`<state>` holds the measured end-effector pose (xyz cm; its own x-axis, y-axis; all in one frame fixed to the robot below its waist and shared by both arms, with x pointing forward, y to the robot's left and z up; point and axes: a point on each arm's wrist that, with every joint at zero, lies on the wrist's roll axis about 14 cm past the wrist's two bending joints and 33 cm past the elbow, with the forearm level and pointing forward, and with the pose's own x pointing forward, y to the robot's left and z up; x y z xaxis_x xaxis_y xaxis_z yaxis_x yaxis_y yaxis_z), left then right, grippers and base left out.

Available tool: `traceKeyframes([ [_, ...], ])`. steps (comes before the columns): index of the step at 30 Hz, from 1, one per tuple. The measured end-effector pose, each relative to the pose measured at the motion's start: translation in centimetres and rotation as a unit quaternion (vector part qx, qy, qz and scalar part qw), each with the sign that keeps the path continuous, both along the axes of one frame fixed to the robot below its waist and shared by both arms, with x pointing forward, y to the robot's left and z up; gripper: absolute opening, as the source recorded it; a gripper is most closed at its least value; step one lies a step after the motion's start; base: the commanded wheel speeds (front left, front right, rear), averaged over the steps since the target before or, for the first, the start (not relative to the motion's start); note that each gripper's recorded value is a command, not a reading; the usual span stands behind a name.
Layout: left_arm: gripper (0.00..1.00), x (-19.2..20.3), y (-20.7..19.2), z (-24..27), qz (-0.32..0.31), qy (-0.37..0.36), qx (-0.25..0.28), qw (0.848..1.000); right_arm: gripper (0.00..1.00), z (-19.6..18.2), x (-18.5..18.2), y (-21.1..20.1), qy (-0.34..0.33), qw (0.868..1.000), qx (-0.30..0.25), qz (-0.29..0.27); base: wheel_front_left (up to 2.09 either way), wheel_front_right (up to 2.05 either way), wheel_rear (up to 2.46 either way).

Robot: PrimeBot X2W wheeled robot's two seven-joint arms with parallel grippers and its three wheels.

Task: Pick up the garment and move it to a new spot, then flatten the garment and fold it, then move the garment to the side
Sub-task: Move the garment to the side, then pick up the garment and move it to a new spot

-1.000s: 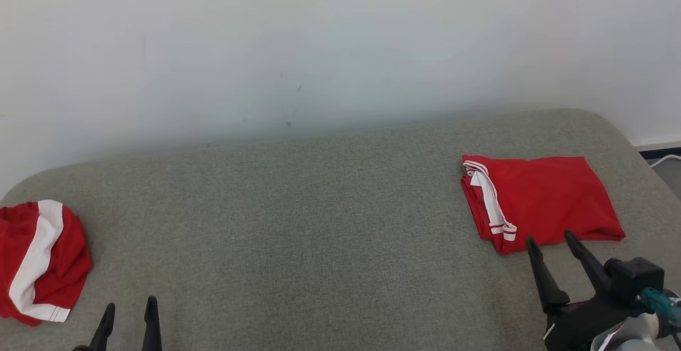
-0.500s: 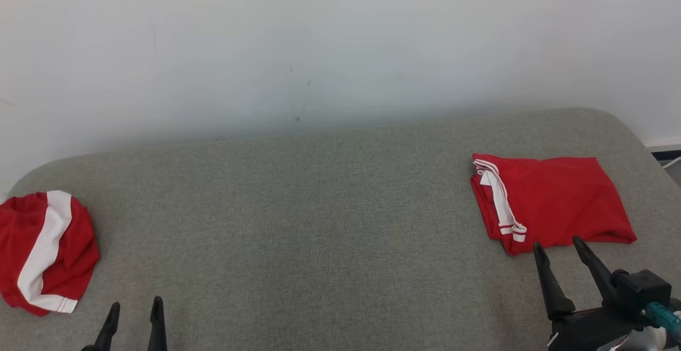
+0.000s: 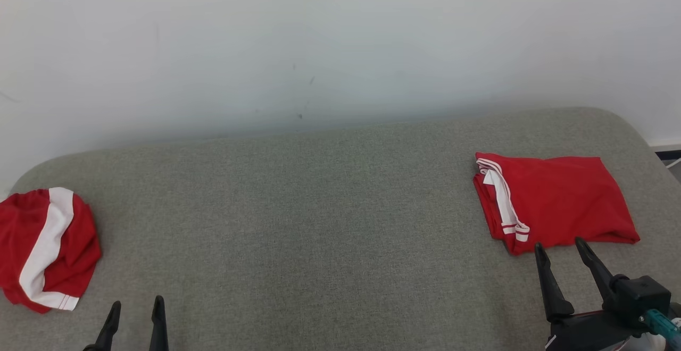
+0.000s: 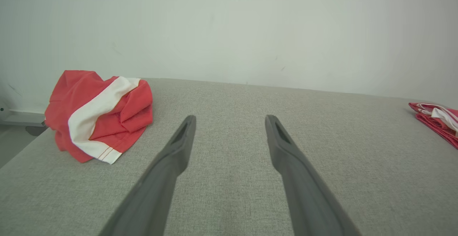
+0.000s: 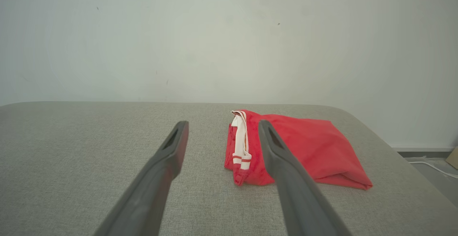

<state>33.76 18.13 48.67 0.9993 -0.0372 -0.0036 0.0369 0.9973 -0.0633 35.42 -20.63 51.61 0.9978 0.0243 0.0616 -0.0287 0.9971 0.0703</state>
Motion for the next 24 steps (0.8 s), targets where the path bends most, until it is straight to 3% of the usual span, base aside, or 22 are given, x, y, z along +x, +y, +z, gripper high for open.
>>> traceKeyframes([
  [24,1.00,0.12,0.33,0.40,0.000,-0.009,0.028,1.000,1.00,-0.21,-0.21,0.25,-0.002,1.000,-0.011,-0.005,0.00,0.00,0.00],
])
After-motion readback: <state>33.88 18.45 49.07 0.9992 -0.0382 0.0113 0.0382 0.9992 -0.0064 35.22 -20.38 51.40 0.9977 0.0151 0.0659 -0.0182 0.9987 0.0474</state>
